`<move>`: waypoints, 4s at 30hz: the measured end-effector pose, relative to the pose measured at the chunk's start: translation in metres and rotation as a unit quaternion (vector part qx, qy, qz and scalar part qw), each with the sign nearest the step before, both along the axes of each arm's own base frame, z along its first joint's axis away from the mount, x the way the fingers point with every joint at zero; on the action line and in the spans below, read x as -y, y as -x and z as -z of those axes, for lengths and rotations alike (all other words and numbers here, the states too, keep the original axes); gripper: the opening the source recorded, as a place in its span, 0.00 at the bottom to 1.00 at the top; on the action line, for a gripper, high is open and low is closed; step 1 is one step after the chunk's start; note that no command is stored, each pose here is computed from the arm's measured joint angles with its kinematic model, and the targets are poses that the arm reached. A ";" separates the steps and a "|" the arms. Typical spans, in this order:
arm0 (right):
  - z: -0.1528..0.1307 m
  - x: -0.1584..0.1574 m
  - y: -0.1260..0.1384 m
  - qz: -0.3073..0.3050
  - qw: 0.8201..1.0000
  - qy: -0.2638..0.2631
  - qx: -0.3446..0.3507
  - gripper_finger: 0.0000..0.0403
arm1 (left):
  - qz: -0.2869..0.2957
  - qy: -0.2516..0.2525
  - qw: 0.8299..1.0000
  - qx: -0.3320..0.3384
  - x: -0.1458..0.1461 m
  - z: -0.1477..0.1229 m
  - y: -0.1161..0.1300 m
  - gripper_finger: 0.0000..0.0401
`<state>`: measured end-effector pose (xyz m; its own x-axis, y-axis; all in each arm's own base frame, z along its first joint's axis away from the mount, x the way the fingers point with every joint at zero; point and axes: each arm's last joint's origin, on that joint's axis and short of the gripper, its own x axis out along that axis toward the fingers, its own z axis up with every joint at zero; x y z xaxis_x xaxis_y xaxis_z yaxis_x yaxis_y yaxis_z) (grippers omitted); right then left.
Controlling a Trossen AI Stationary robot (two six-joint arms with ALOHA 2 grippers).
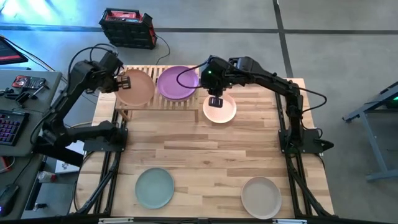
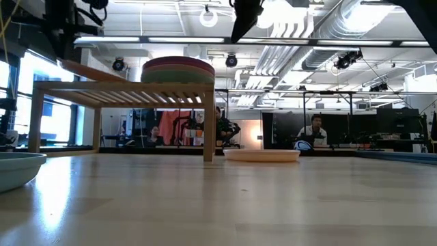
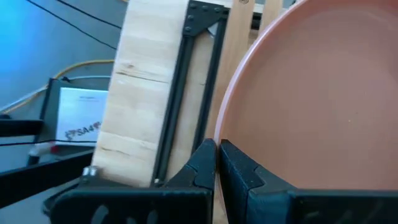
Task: Place and stack plates onto a shelf
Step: Put the dark brown plate on the shelf, then stack the gray plate on top of the dark brown plate on the shelf
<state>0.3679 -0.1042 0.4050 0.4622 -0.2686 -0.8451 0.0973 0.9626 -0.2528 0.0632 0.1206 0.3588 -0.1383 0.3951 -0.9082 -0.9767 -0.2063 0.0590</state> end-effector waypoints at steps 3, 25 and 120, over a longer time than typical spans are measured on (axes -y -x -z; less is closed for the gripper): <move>0.000 0.001 0.001 0.001 1.000 -0.001 -0.003 0.17 | -0.005 0.009 1.000 0.012 -0.012 0.003 0.000 0.00; 0.002 0.000 0.003 0.000 1.000 -0.006 -0.016 0.17 | -0.020 0.063 0.997 0.036 -0.044 0.018 0.000 0.02; 0.219 -0.285 0.114 -0.154 0.933 -0.147 -0.292 0.17 | 0.463 0.045 0.858 0.218 0.069 -0.014 -0.074 0.12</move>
